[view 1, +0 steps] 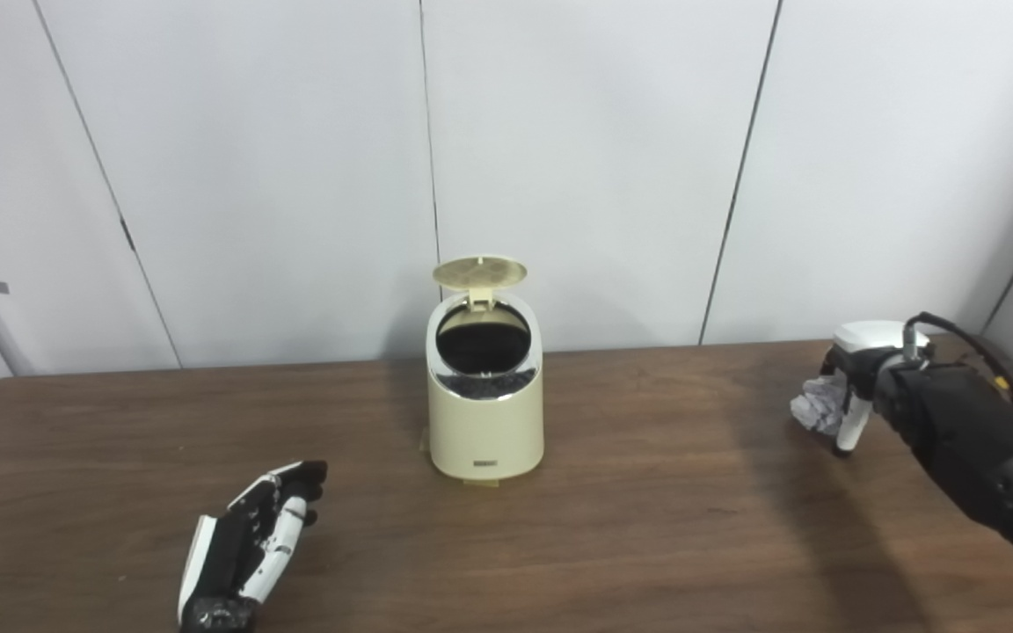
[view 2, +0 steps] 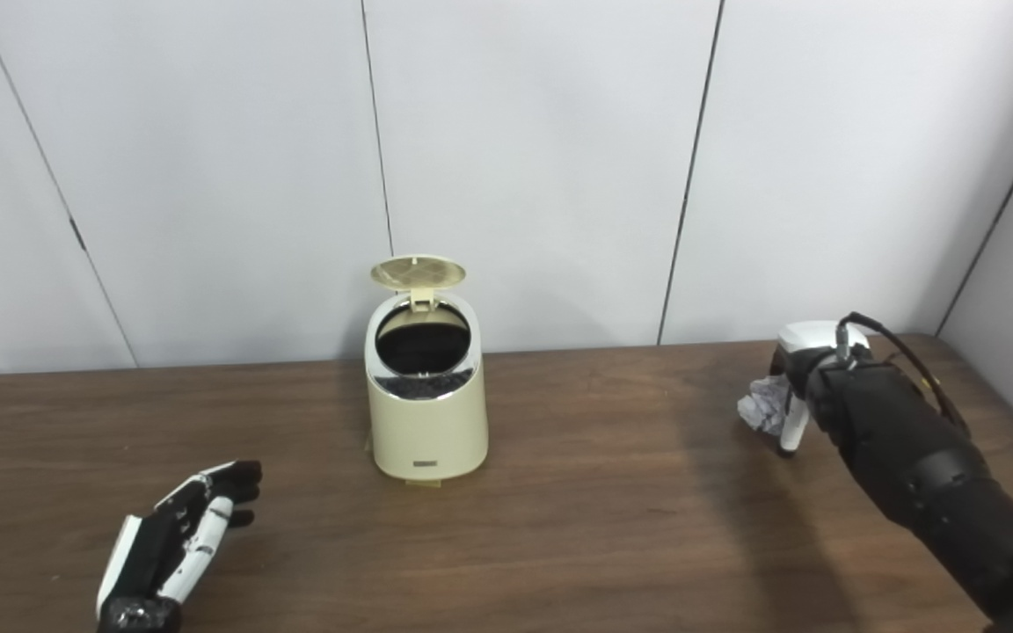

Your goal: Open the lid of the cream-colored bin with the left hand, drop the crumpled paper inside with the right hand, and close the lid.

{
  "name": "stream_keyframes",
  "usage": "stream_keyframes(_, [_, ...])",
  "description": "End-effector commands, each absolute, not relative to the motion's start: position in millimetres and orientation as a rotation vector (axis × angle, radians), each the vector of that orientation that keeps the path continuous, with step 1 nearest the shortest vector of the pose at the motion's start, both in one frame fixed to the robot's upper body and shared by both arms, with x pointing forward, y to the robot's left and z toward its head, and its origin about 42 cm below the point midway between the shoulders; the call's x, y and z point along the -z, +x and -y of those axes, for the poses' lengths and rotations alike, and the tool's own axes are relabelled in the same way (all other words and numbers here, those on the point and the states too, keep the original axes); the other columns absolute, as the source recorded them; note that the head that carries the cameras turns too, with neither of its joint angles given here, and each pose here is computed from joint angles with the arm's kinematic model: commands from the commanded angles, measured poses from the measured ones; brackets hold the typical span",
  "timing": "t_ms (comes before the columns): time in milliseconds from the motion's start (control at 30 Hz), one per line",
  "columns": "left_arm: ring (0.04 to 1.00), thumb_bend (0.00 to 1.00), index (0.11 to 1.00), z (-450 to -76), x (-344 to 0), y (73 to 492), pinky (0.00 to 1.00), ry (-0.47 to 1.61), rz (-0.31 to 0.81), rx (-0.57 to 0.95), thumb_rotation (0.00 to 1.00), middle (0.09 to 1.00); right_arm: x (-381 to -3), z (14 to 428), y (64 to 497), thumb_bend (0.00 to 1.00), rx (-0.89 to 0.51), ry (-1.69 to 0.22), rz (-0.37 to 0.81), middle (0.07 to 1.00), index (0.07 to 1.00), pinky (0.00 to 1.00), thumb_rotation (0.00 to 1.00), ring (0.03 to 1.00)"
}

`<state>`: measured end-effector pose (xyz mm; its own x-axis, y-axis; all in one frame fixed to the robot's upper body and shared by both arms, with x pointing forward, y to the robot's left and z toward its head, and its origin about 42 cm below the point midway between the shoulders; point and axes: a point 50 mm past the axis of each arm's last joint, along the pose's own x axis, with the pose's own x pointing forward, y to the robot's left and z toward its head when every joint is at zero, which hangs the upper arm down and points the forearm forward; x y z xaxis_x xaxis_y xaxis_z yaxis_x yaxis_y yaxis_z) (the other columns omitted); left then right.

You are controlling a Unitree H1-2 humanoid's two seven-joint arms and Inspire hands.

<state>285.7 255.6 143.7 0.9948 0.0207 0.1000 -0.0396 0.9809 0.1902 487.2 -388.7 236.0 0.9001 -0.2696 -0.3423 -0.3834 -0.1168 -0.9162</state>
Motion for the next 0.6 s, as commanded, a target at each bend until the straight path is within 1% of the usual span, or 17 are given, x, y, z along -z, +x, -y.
stream_keyframes(0, [0.776,0.14,0.747,-253.2,-160.6,289.6,0.72,0.195,0.18,-0.019,0.57,0.769,-264.6,404.8,487.8,0.59,-0.035,-1.74,-0.43,0.491,0.725,0.29,0.01,0.402])
stream_keyframes(67, [0.774,0.14,0.746,-253.3,-160.5,289.5,0.72,0.194,0.181,-0.018,0.57,0.766,-263.4,405.2,486.5,0.57,-0.037,-1.75,-0.393,0.484,0.674,0.28,0.0,0.376])
stream_keyframes(100, [0.774,0.14,0.745,-253.5,-160.5,289.3,0.71,0.195,0.18,-0.018,0.57,0.766,-261.5,406.7,487.3,0.55,-0.039,-1.754,-0.385,0.483,0.567,0.28,0.0,0.371])
stream_keyframes(167, [0.772,0.14,0.744,-253.8,-160.4,289.0,0.71,0.199,0.18,-0.02,0.57,0.765,-259.2,408.7,488.4,0.53,-0.043,-1.752,-0.375,0.484,0.512,0.3,0.0,0.385])
stream_keyframes(200, [0.77,0.14,0.742,-254.0,-160.2,289.0,0.71,0.202,0.181,-0.02,0.57,0.763,-258.6,408.9,488.5,0.53,-0.045,-1.747,-0.368,0.486,0.499,0.32,0.0,0.41])
stream_keyframes(233, [0.768,0.14,0.741,-254.1,-160.0,289.1,0.7,0.205,0.182,-0.021,0.58,0.762,-257.7,408.9,488.5,0.53,-0.041,-1.74,-0.36,0.445,0.505,0.34,0.0,0.429])
stream_keyframes(300, [0.768,0.14,0.74,-254.4,-159.5,289.3,0.7,0.204,0.181,-0.018,0.58,0.762,-255.4,409.3,489.2,0.53,-0.031,-1.725,-0.358,0.472,0.493,0.27,0.0,0.369])
stream_keyframes(400, [0.769,0.14,0.739,-254.8,-158.4,289.8,0.7,0.203,0.179,-0.015,0.58,0.762,-254.2,408.3,490.9,0.53,-0.026,-1.732,-0.365,0.479,0.489,0.23,0.0,0.327])
stream_keyframes(533, [0.766,0.15,0.737,-253.6,-158.2,290.5,0.7,0.2,0.175,-0.016,0.59,0.76,-254.3,408.7,493.6,0.53,-0.024,-1.742,-0.369,0.483,0.489,0.27,0.0,0.363])
stream_keyframes(567, [0.764,0.15,0.737,-253.7,-158.2,290.7,0.7,0.2,0.175,-0.016,0.59,0.759,-254.2,409.0,494.0,0.53,-0.023,-1.746,-0.37,0.483,0.489,0.27,0.0,0.36])
